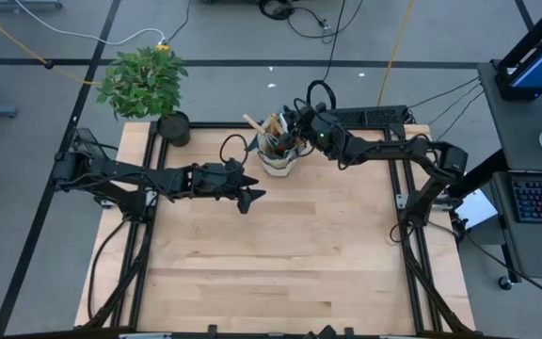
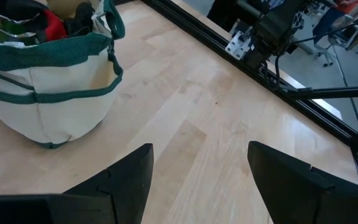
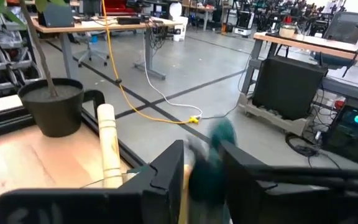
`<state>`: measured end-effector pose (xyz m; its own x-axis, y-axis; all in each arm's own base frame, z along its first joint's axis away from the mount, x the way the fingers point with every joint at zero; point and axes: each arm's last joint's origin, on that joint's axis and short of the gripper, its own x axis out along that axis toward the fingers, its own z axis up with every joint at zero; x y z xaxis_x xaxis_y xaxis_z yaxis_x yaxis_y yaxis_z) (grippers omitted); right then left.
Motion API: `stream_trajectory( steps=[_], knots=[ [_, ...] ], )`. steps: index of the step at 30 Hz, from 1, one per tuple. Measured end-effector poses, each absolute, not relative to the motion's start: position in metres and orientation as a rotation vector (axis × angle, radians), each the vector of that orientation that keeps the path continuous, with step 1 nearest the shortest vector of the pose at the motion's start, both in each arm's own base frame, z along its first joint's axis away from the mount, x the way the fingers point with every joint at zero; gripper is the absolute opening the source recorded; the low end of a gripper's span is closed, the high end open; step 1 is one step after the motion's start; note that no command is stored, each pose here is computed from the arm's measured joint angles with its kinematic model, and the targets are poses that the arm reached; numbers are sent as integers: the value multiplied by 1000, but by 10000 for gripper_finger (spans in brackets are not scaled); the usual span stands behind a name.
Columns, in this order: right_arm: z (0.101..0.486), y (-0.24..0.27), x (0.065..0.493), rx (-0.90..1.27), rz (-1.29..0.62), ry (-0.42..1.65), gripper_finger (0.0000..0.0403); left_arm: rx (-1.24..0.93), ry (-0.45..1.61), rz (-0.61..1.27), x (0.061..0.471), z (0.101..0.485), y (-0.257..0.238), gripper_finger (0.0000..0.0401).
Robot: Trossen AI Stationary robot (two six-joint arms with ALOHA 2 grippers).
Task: Pick & Place Garden tools in Gardening bag
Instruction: Put the green shear scissors into the brown gardening bag, then return to Home Position
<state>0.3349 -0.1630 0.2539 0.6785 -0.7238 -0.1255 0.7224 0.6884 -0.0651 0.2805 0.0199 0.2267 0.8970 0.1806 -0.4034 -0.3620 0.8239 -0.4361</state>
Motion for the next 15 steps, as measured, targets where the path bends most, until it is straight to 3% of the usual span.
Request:
stream_trajectory(
  steps=[15],
  knots=[
    [284,-149,319,-46,-793,154,153,-508,361,288,281,227,20,269]
  ],
)
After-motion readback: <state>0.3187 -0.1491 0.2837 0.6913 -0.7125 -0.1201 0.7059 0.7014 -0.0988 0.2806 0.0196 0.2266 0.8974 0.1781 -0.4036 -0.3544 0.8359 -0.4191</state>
